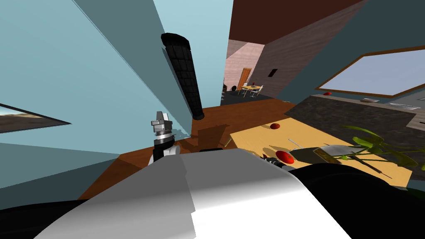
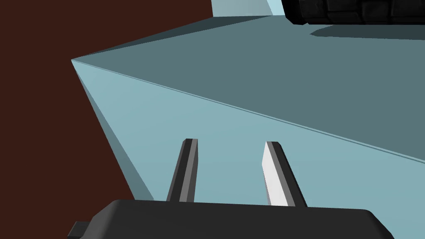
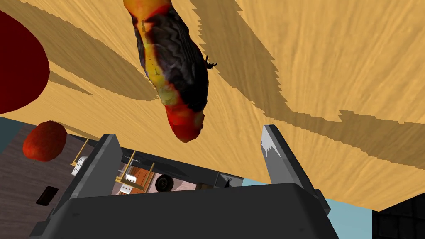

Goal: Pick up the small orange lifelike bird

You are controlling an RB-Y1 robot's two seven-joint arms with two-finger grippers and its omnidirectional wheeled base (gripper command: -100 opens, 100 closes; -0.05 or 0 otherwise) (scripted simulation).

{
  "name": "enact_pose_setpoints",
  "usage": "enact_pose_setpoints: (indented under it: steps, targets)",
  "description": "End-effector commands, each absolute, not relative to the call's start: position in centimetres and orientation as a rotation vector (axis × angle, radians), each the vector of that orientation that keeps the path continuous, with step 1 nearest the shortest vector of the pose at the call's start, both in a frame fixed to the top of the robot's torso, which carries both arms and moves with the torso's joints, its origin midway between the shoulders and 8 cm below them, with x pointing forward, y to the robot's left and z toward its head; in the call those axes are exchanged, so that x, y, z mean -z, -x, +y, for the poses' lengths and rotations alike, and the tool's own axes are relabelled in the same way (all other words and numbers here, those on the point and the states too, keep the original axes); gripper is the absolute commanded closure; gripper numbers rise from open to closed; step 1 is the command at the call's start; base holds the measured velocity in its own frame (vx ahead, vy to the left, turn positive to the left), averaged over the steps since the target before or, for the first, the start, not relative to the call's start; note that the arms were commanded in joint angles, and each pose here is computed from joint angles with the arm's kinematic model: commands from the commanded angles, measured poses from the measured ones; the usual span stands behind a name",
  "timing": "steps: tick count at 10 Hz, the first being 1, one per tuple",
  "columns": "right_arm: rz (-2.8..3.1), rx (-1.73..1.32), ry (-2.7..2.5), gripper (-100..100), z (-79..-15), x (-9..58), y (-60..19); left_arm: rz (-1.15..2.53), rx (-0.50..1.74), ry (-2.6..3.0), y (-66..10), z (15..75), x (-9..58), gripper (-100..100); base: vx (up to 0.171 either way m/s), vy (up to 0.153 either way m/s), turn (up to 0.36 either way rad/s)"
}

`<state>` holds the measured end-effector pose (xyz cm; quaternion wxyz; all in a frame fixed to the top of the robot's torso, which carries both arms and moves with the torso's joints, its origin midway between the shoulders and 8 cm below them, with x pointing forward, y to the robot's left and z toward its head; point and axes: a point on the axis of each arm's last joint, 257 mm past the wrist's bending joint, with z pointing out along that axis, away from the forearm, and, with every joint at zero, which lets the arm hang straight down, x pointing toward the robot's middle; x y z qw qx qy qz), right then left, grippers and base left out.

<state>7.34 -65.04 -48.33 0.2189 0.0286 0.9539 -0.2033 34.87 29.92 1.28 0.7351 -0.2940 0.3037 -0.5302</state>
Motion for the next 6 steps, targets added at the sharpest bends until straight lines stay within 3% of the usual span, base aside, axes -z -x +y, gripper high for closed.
enact_pose_setpoints:
  steps: [1,6]
  targets:
    - [2.647,0.573,-0.080,-100,-65.3,48.5,-6.4,0.667,1.165,0.646,-34.9,29.9,-1.3,0,0.026,-0.022,-0.027]
    - [2.737,0.663,-0.111,-100,-66.0,50.1,0.5,0.667,1.165,0.646,-34.9,29.9,-1.3,0,0.043,-0.036,0.097]
